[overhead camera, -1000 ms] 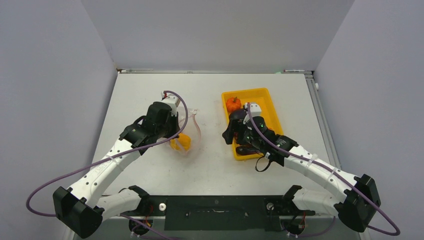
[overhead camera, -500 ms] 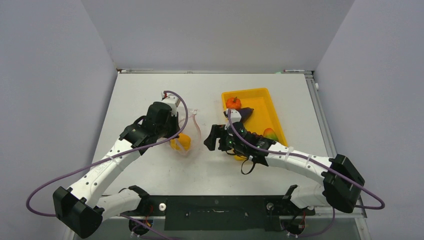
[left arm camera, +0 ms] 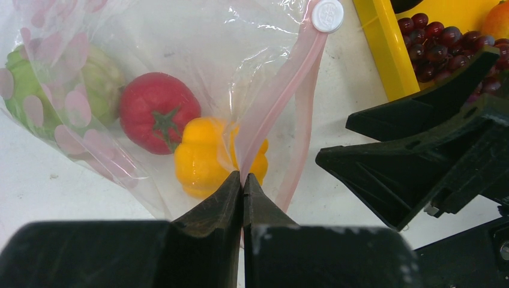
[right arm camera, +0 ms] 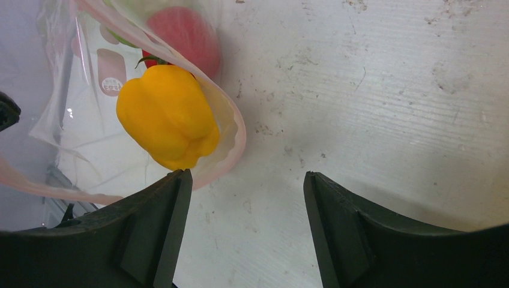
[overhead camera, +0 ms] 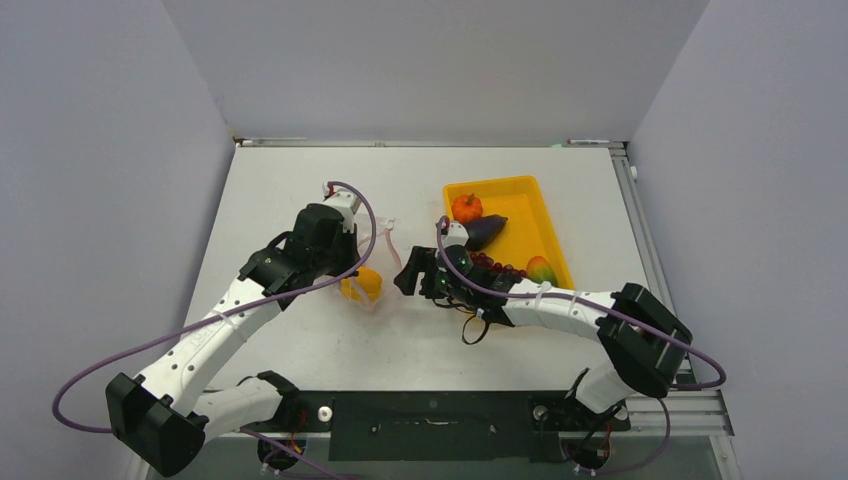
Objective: Place the food in the zip-top bag and seal the zipper
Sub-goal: Adjust the zipper food storage bag at the center of the board.
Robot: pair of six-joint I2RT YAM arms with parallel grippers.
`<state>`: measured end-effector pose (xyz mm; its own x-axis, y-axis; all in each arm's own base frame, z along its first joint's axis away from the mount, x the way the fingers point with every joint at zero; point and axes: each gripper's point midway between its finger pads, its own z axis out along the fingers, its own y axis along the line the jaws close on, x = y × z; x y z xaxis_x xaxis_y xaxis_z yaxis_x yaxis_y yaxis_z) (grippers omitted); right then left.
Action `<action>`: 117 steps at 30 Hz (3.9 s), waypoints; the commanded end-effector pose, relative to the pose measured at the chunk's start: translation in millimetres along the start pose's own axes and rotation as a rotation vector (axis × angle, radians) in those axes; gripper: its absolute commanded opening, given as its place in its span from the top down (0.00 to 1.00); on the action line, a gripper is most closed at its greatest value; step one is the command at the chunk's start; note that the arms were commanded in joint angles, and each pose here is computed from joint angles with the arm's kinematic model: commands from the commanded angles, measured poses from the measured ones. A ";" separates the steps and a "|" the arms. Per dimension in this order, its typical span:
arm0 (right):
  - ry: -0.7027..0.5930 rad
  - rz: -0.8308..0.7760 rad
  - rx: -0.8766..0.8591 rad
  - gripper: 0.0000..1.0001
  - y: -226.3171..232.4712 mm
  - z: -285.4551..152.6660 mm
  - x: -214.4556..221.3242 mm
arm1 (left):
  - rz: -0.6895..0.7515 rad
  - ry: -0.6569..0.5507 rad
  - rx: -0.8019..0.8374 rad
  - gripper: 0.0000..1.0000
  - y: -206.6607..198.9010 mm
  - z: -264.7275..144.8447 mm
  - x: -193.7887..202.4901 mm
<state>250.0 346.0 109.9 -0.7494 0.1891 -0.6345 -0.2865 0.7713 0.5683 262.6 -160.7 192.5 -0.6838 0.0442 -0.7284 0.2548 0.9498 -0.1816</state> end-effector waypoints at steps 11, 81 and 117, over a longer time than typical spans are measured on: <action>-0.134 0.105 -0.087 0.44 37.3 34.7 -32.4 | -0.003 -0.050 0.010 1.00 -5.2 -5.3 -15.7; -0.251 -0.326 -0.230 0.95 160.8 -134.6 -130.5 | -0.060 -0.193 0.372 0.99 -62.3 -177.9 -57.5; -0.299 -0.345 -0.090 0.95 101.8 -113.8 -148.3 | -0.153 -0.280 0.308 0.98 -51.3 -125.2 -72.9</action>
<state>258.8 329.5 308.9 -0.4520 0.0833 -0.8881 -0.5523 0.7557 0.3520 210.1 -172.6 319.3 -0.5899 -0.1780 -0.7876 0.3512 0.8218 -0.4487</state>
